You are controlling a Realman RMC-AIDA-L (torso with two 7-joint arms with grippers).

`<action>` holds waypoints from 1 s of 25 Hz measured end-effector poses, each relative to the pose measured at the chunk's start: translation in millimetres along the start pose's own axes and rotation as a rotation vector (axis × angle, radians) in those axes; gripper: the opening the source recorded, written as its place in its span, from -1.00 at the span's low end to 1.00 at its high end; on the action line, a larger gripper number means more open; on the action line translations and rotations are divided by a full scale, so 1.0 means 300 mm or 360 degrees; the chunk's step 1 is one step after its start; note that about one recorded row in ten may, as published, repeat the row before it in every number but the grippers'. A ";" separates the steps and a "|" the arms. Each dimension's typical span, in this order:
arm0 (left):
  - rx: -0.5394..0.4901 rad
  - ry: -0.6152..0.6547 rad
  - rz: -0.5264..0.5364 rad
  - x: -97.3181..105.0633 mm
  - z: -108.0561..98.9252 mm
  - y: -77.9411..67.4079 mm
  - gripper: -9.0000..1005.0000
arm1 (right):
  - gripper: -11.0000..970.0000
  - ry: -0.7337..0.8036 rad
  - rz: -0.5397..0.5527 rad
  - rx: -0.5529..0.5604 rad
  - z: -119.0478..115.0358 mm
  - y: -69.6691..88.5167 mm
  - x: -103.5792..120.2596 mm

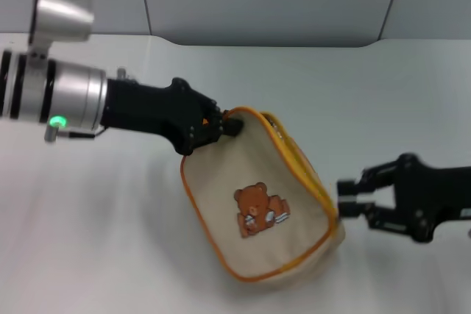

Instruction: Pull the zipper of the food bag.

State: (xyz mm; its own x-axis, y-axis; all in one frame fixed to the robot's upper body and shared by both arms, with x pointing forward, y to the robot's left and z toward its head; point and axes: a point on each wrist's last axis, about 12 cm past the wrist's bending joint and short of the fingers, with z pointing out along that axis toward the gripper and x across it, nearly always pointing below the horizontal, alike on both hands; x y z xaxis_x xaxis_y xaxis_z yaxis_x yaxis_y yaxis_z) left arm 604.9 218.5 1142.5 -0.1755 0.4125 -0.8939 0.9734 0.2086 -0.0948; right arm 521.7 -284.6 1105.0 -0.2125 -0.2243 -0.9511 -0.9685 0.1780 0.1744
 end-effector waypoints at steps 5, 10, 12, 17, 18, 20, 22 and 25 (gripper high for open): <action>-0.0105 -0.0147 -0.0255 0.121 -0.005 -0.037 -0.71 | -0.53 -0.0202 0.0046 0.0119 -0.022 0.006 0.013; -0.0158 -0.0264 -0.0405 0.196 -0.022 -0.074 -0.68 | -0.09 -0.0334 0.0047 0.0169 -0.017 0.009 0.009; -0.0191 -0.0351 -0.0441 0.208 -0.048 -0.083 -0.58 | 0.18 -0.0397 0.0040 0.0179 -0.018 0.013 0.006; -0.0156 -0.0609 -0.0392 0.231 -0.131 -0.145 -0.16 | 0.63 -0.0429 0.0034 0.0102 -0.017 0.027 -0.001; -0.0099 -0.0650 -0.0333 0.234 -0.139 -0.172 -0.09 | 0.64 -0.0403 0.0036 0.0063 -0.012 0.032 0.001; 0.0061 -0.0726 -0.0159 0.238 -0.149 -0.236 0.05 | 0.66 -0.0347 0.0040 -0.0013 -0.002 0.044 0.007; 0.0147 -0.0752 -0.0079 0.244 -0.150 -0.271 0.18 | 0.68 -0.0292 0.0021 -0.0098 0.010 0.059 0.015; 0.0333 -0.0651 -0.0048 0.265 -0.121 -0.318 0.42 | 0.70 -0.0243 0.0003 -0.0166 0.025 0.075 0.027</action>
State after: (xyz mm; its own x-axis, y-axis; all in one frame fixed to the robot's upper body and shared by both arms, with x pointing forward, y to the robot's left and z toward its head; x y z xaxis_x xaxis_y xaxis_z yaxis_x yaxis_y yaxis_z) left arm 492.7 263.5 1096.4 -0.1724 0.0161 -0.9849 0.9850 0.0141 -0.1721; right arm 499.1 -275.2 1099.5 -0.1999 -0.0745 -0.9770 -0.9780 0.0764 0.1943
